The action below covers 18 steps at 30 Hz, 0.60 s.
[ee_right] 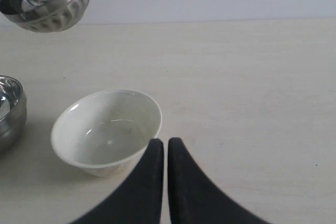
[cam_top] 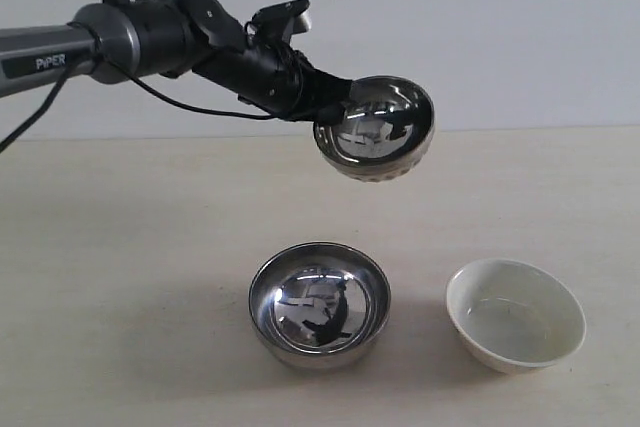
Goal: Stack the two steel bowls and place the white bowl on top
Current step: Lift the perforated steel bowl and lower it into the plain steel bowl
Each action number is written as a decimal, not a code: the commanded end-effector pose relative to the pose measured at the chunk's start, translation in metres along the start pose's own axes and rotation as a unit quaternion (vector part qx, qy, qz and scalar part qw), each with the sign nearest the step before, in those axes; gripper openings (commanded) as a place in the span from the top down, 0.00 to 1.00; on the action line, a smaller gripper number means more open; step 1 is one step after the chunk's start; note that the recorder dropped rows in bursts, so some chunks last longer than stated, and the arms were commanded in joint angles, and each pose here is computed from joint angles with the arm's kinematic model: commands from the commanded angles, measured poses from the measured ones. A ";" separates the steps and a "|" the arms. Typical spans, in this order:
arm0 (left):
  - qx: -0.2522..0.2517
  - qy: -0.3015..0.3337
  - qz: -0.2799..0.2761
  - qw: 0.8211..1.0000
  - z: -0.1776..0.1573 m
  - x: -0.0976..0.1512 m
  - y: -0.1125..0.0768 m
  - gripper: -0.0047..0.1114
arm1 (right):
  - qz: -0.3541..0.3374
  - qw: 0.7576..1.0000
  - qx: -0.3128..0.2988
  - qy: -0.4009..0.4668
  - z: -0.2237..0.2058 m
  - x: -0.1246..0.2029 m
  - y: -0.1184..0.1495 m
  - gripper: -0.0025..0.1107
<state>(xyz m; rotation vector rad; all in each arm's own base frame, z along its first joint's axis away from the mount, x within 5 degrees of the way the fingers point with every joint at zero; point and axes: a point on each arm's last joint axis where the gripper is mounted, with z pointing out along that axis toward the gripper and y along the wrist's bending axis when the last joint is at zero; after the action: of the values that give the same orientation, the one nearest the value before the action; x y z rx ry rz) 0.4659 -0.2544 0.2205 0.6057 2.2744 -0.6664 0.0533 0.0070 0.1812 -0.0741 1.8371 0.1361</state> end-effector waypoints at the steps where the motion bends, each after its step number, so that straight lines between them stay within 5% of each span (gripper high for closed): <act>1: 0.002 0.014 0.024 1.000 -0.035 -0.015 -0.015 0.93 | -0.002 1.000 0.000 -0.006 -0.001 -0.001 0.000 0.98; 9: -0.001 0.054 0.032 0.998 -0.082 -0.005 -0.031 0.93 | -0.002 1.000 0.000 -0.006 -0.001 -0.001 0.000 0.98; 18: 0.000 0.115 0.019 0.993 -0.109 0.045 -0.038 0.93 | -0.002 1.000 0.000 -0.006 -0.001 -0.001 0.000 0.98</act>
<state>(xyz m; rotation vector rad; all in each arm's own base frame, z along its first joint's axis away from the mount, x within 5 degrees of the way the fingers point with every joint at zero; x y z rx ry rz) 0.3759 -0.2124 0.2696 0.7653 2.4616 -0.6033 0.0533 0.0070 0.1812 -0.0741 1.8371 0.1361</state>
